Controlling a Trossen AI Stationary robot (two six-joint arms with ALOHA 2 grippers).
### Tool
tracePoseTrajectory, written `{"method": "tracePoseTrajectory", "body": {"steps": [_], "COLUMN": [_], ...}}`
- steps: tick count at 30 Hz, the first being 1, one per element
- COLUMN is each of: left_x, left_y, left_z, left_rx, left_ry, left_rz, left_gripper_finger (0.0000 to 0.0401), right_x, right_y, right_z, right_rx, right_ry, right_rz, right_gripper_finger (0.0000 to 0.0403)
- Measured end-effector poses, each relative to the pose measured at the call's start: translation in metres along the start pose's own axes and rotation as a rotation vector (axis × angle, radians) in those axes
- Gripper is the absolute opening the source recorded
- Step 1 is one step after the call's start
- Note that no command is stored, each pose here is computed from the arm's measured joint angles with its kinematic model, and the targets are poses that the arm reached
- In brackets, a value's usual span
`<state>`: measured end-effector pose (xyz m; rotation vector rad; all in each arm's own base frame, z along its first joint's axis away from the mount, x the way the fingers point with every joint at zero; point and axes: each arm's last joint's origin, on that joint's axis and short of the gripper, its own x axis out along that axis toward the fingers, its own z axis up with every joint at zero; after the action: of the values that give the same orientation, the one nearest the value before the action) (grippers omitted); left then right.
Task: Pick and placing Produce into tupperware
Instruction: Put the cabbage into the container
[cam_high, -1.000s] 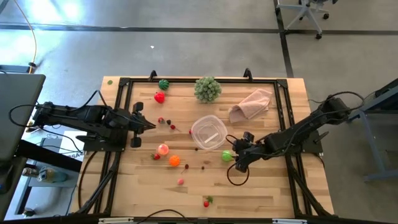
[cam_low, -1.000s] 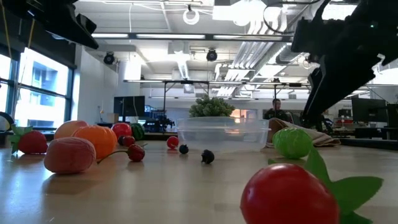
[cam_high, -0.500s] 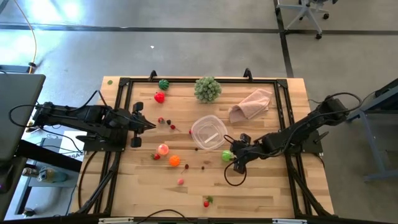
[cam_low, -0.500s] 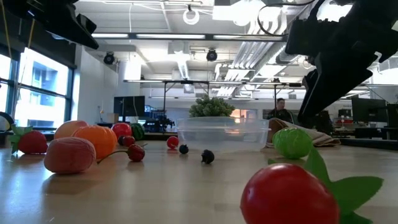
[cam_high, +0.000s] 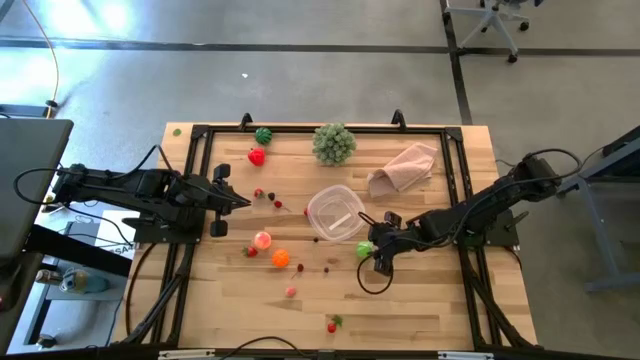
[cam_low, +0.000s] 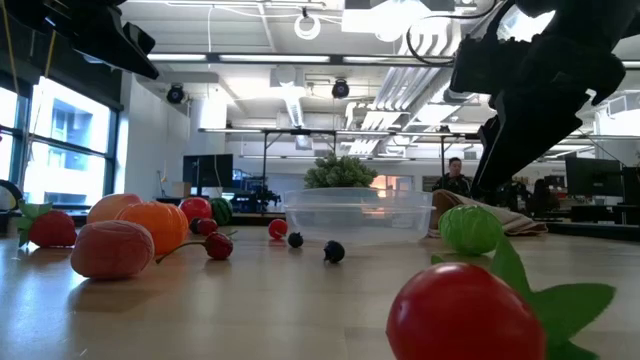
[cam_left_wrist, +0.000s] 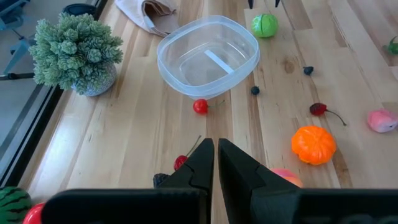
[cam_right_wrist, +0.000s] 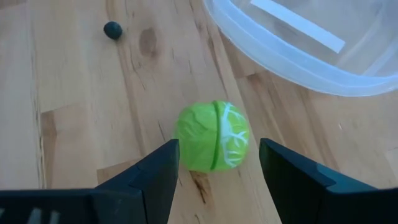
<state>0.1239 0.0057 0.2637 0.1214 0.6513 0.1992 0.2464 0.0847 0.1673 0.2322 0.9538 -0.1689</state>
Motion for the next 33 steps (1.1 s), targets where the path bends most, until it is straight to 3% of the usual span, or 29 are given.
{"method": "tracePoseTrajectory", "body": {"steps": [11,18,33], "left_x": [0.0,0.0,0.0], "left_y": [0.0,0.0,0.0], "left_z": [0.0,0.0,0.0], "left_rx": [0.0,0.0,0.0], "left_ry": [0.0,0.0,0.0], "left_rz": [0.0,0.0,0.0], "left_gripper_finger": [0.0014,0.0014,0.0014], "right_x": [-0.0012,-0.0011,0.0071], "right_y": [0.0041,0.0037,0.0045], "right_z": [-0.0018,-0.0015,-0.0035], "right_rx": [-0.009,0.085,0.11], "right_ry": [-0.013,-0.018,0.004], "right_rz": [0.0,-0.006,-0.009], "right_gripper_finger": [0.0215,0.0218,0.0284]}}
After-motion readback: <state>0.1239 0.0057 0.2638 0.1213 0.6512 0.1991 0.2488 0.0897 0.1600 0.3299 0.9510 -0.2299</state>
